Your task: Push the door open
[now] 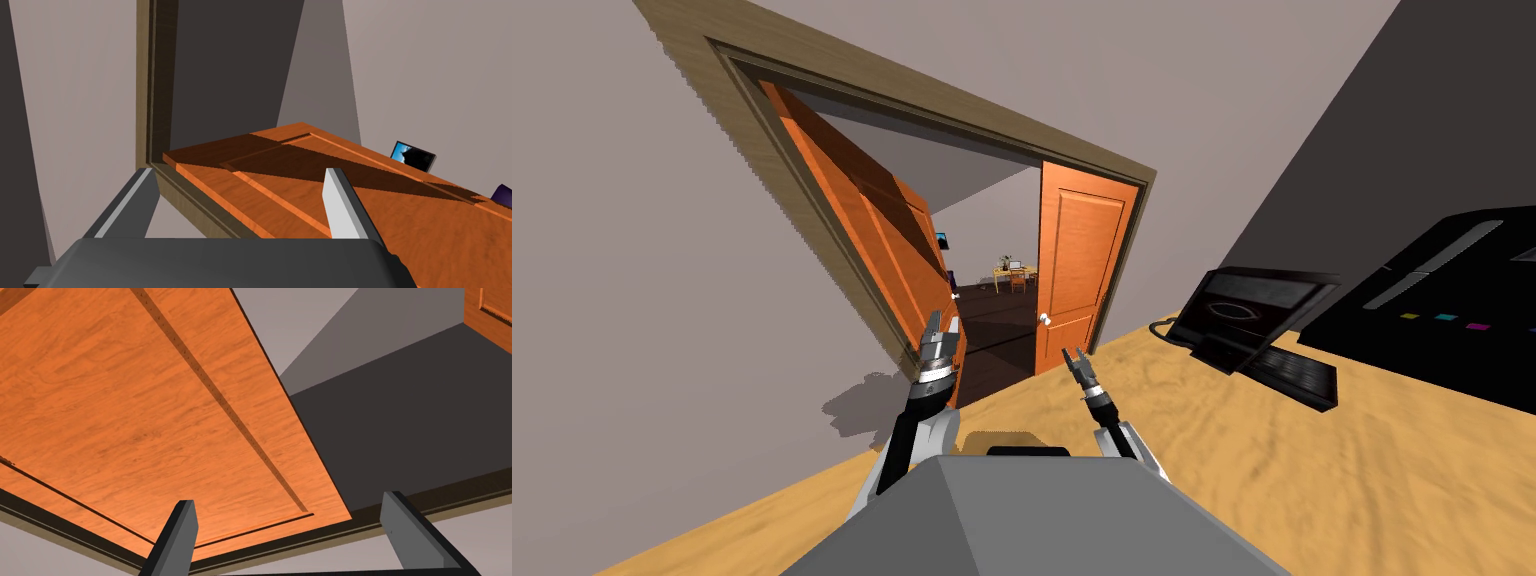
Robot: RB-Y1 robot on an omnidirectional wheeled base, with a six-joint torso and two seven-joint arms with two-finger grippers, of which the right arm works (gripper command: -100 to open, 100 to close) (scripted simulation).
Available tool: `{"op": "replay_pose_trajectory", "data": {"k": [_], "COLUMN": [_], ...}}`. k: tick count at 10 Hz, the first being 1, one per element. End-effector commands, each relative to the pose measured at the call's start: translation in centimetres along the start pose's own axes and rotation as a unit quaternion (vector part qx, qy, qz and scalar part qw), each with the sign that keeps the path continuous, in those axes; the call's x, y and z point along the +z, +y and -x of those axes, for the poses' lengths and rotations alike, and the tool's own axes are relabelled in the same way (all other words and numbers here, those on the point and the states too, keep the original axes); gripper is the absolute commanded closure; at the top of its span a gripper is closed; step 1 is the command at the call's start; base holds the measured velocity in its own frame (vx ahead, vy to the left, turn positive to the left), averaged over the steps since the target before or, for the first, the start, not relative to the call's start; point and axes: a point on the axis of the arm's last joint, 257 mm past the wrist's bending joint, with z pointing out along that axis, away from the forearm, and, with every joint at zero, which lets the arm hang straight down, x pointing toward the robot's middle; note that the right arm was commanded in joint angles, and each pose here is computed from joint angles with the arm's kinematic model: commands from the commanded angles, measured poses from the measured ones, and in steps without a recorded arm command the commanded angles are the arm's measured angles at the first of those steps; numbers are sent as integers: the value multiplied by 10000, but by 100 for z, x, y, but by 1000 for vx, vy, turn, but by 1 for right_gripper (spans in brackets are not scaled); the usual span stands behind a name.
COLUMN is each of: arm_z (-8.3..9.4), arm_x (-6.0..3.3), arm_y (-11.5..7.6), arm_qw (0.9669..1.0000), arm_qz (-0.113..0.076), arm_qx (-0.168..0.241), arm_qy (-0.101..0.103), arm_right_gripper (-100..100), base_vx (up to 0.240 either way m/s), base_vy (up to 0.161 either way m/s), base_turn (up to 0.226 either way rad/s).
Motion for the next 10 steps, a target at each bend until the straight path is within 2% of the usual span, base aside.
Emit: {"op": "replay_pose_trajectory", "data": {"k": [1, 5, 10], "arm_z": [-69, -359, -692], "arm_x": [-20, -80, -182], "arm_y": [-39, -154, -280], "arm_qw": [9999, 9976, 9909], "arm_qz": [-16, -18, 8], "arm_qx": [-87, -553, -1058], "arm_qy": [75, 419, 832], "arm_right_gripper": [-100, -100, -100], "base_vx": [72, 80, 100], "base_vy": [-12, -13, -17], "base_turn": [2, -4, -3]}}
